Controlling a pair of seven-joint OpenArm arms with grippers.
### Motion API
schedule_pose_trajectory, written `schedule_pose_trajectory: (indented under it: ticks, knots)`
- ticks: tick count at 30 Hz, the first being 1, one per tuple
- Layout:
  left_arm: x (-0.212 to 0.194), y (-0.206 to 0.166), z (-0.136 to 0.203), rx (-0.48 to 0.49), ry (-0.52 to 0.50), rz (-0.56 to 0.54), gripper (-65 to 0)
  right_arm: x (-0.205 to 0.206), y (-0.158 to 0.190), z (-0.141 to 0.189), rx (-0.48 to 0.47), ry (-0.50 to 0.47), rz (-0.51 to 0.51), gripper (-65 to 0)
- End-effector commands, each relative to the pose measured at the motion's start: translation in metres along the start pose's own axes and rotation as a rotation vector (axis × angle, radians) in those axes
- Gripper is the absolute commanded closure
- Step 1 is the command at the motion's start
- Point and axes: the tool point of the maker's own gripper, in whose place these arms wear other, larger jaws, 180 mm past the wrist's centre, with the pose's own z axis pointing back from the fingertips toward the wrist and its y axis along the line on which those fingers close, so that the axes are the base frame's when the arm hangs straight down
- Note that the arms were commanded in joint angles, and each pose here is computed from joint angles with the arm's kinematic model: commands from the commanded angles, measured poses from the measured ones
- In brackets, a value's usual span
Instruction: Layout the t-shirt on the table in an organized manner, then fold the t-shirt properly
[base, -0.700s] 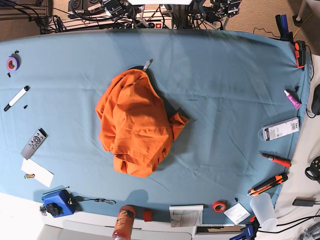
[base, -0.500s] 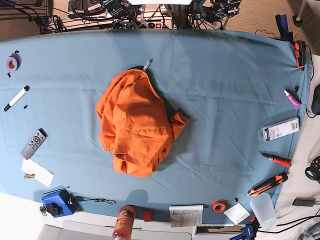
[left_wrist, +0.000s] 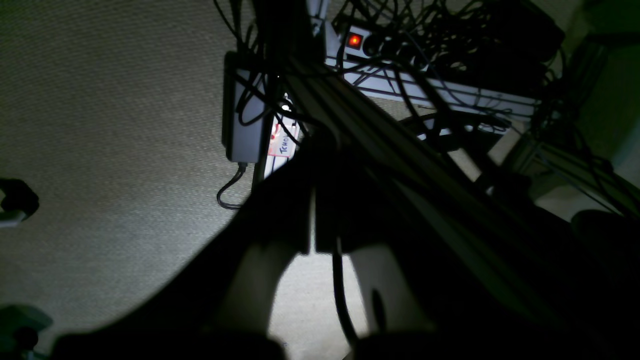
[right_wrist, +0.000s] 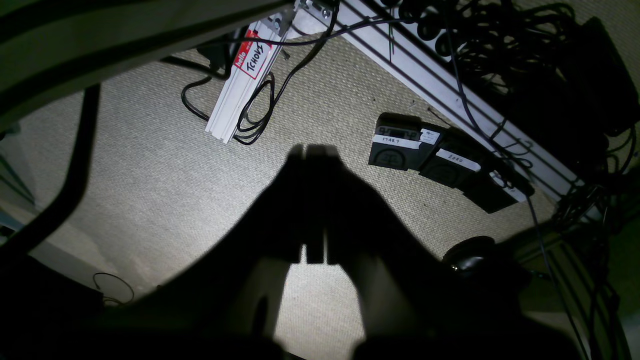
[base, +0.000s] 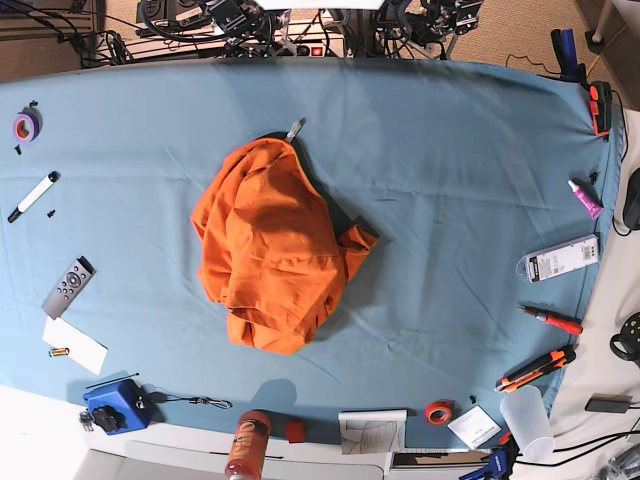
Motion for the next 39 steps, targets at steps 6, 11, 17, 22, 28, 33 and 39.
schedule_pose_trajectory:
  ticks: [6,11,17,22,28,33,39]
  knots:
    - [0.001,-0.004,0.0,-0.012,-0.009,0.005,0.0,0.003,0.001,0.001,0.006,-0.007,0.006,0.0]
    - [-0.006,0.004,0.002,0.0,0.011,0.005,0.0,0.001,-0.001,0.001,0.004,-0.001,0.005,0.0]
    - [-0.018,0.042,0.017,0.059,0.013,-0.014,0.0,-0.025,-0.018,0.006,-0.021,0.092,-0.007,0.0]
    - [-0.029,0.079,0.041,0.089,-0.002,-0.058,0.0,-0.039,-0.036,0.018,-0.047,0.073,-0.039,0.0]
    - [-0.036,0.092,0.075,-0.023,-0.018,-0.161,0.0,-0.052,-0.043,0.045,-0.077,0.014,0.02,0.0]
    - [-0.043,0.084,0.107,-0.15,-0.043,-0.213,0.0,-0.07,-0.039,0.07,-0.074,0.037,0.043,0.0]
    - [-0.061,0.079,0.144,-0.194,-0.027,-0.235,0.0,-0.088,-0.035,0.1,-0.085,0.059,0.069,0.0]
